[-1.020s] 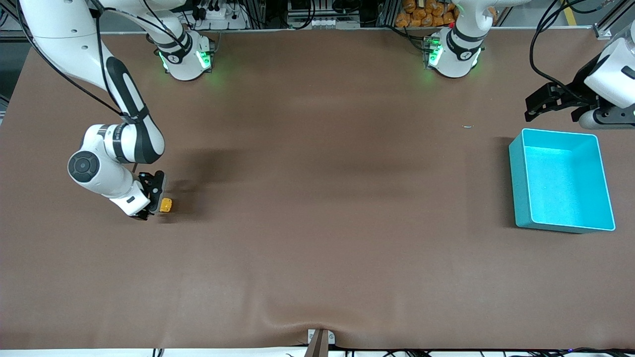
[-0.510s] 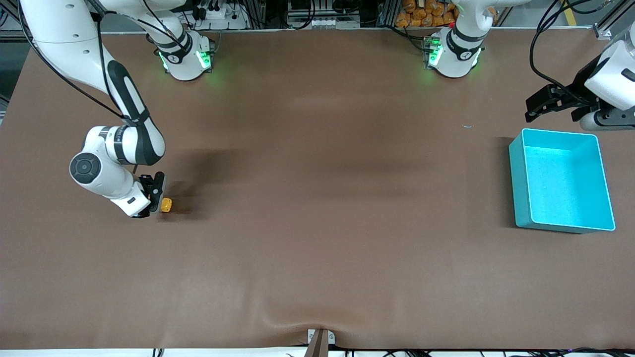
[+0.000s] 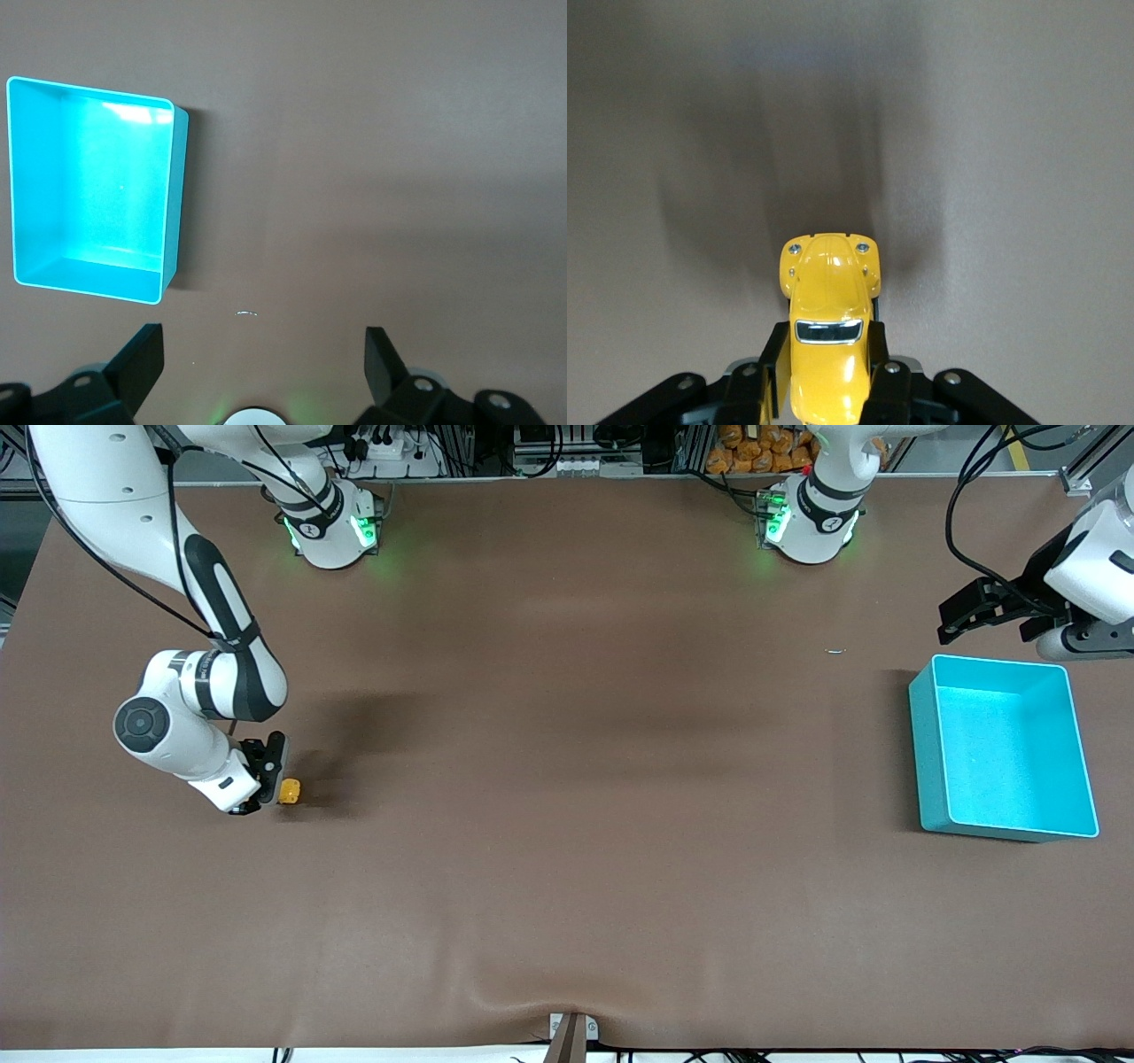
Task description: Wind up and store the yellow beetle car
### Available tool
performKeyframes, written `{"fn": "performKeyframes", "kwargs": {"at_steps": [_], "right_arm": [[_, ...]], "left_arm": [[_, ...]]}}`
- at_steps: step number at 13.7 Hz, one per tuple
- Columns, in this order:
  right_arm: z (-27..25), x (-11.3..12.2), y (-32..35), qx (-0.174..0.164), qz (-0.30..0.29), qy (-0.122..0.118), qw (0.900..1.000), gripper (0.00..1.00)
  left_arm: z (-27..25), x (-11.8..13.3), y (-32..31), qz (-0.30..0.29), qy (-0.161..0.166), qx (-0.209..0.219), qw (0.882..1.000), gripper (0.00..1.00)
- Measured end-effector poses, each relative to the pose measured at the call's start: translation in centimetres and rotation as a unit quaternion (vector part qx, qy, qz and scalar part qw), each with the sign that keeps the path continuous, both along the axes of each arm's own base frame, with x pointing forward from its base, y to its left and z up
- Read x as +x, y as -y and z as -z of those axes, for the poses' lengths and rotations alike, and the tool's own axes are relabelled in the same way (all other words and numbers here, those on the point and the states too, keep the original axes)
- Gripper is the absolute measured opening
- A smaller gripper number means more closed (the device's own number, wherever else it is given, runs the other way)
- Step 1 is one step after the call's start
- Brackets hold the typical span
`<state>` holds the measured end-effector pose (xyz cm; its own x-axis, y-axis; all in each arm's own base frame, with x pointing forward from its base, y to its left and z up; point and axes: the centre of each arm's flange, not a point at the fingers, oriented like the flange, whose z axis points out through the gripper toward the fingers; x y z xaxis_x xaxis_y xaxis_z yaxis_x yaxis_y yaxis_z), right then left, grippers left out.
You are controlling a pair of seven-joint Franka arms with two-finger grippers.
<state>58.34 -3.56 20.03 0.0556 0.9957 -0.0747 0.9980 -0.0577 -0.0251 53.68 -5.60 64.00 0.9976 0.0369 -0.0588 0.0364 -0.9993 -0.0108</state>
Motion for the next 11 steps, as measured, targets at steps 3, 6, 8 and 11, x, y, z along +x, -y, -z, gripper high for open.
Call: {"fn": "performKeyframes", "kwargs": {"at_steps": [3, 6, 8, 11], "right_arm": [[0.0, 0.0, 1.0, 0.000, 0.002, 0.001, 1.000, 0.38], [0.0, -0.1, 2.2, 0.000, 0.005, 0.004, 1.000, 0.38], [0.0, -0.3, 3.7, 0.000, 0.007, 0.006, 1.000, 0.38], [0.1, -0.5, 5.5, 0.000, 0.009, 0.009, 1.000, 0.38]], "left_arm": [[-0.1, 0.1, -2.4, -0.020, 0.001, 0.000, 1.000, 1.00], [-0.1, 0.1, -3.1, -0.018, 0.000, 0.000, 1.000, 1.00], [0.1, 0.0, -2.5, -0.012, -0.002, 0.000, 1.000, 1.00], [0.2, -0.1, -1.5, -0.004, -0.003, 0.000, 1.000, 1.00]]}}
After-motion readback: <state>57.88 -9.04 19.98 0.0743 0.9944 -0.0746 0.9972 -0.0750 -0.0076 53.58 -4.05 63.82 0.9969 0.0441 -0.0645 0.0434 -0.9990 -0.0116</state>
